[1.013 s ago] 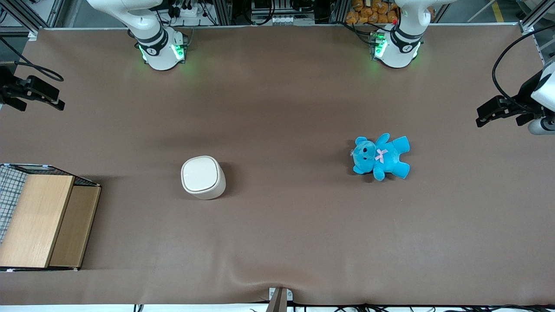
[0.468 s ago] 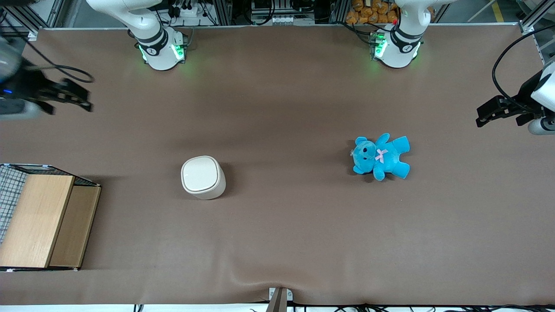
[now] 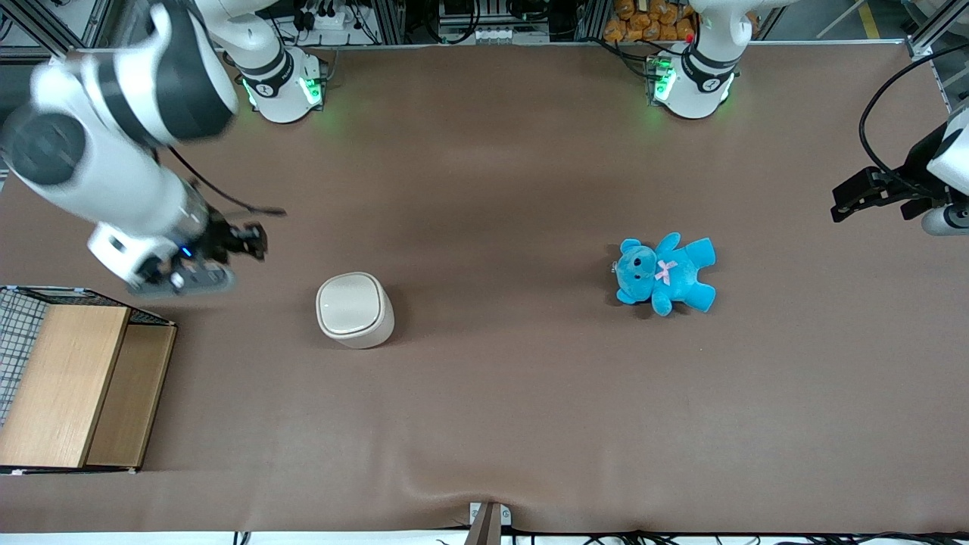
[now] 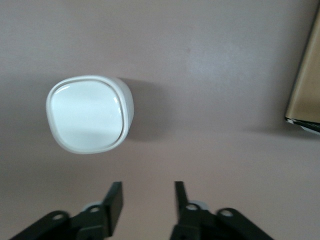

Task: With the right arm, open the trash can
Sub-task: 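Move the right gripper toward the white trash can's lid, then press the right gripper against the lid edge and push it open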

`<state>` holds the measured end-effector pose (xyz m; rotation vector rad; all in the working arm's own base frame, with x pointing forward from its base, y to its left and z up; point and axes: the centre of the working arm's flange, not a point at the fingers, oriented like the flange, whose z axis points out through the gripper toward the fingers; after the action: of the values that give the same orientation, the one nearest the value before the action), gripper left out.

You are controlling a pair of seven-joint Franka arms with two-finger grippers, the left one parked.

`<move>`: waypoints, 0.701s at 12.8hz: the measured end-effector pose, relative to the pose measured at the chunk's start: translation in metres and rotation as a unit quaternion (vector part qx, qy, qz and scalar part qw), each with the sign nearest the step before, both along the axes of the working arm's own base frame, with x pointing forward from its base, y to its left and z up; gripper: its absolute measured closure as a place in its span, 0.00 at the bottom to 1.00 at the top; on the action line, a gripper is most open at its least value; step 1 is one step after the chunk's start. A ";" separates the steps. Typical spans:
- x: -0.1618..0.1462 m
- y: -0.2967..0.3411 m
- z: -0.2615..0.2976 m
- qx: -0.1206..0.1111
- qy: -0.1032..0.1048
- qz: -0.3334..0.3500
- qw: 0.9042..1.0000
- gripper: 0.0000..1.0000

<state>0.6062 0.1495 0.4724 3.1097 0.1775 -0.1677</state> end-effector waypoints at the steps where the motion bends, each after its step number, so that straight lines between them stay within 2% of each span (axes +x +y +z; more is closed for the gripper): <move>1: 0.007 0.004 -0.019 -0.002 0.001 0.001 1.000 0.65; 3: 0.017 0.013 -0.048 -0.006 0.001 0.007 1.000 0.86; 4: 0.019 0.017 -0.060 -0.007 0.002 0.010 1.000 0.92; 7: 0.026 0.026 -0.083 -0.009 -0.001 0.016 1.000 0.93; 9: 0.029 0.032 -0.092 -0.008 -0.010 0.020 1.000 0.99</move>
<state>0.6352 0.1816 0.3805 3.0874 0.2380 -0.1362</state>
